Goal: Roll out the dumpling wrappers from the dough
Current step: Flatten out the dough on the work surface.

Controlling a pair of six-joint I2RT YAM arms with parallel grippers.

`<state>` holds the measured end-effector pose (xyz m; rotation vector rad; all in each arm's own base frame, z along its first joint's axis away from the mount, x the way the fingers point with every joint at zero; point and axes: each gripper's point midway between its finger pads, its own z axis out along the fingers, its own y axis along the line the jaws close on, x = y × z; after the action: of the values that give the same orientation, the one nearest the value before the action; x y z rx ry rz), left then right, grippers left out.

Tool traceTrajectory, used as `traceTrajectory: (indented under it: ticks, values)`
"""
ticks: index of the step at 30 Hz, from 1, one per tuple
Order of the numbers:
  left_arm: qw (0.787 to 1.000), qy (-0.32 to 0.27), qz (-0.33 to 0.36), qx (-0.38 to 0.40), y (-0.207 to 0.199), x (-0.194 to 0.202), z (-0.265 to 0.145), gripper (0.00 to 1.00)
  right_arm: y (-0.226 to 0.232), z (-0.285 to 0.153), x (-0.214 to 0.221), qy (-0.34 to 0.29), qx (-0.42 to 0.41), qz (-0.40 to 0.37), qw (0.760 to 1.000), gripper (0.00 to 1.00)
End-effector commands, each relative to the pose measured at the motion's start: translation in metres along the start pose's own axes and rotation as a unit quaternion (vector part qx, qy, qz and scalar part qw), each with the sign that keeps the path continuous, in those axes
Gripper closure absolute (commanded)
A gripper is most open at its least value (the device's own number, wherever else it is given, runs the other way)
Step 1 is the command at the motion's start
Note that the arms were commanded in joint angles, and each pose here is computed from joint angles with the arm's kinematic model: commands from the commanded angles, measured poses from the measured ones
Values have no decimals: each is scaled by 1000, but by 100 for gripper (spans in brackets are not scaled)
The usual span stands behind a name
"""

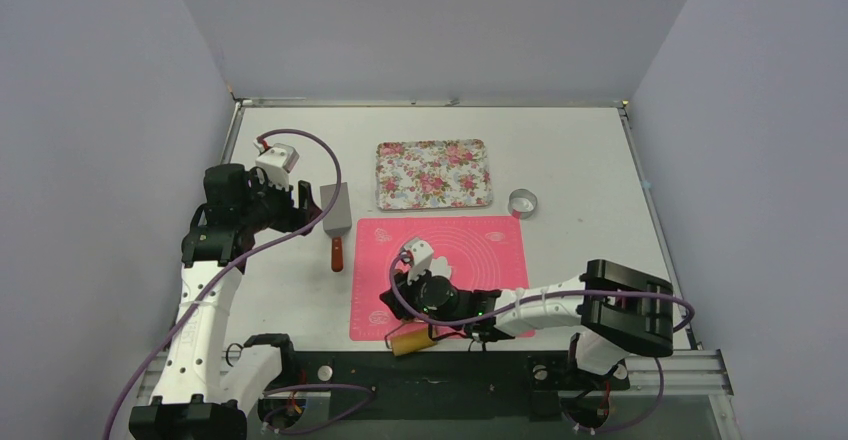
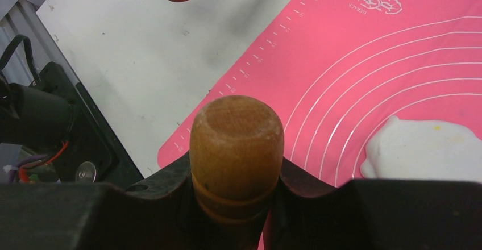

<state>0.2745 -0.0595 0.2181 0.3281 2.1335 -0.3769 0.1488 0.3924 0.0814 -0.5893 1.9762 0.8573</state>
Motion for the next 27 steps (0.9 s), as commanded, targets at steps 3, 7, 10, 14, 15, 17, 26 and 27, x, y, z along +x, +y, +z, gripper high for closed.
traceTrajectory:
  ticks: [3,7,10,14,15,17,26,27]
  values:
    - [999,-36,14,1,-1,-25,-7,32,-9,-4,-8,10,19,-7,1000,100]
    - [999,-39,15,2,-2,-27,-8,32,-19,-9,-57,-36,31,-6,999,100]
    - [999,-41,15,3,-2,-28,-8,33,-24,-17,-93,-64,37,-15,997,100]
    - [999,-43,16,4,-3,-29,-9,32,-15,-31,-140,-111,19,-19,993,100]
    - [999,-43,16,4,-3,-29,-8,32,-17,-34,-150,-122,17,-15,992,100]
    - [999,-43,16,5,-3,-28,-8,33,-25,-37,-163,-140,20,-8,990,100]
    - [999,-44,17,7,-4,-29,-8,33,-55,-25,-155,-140,64,-40,987,100]
    - [999,-44,17,8,-4,-30,-8,33,-58,-23,-155,-144,68,-43,986,100]
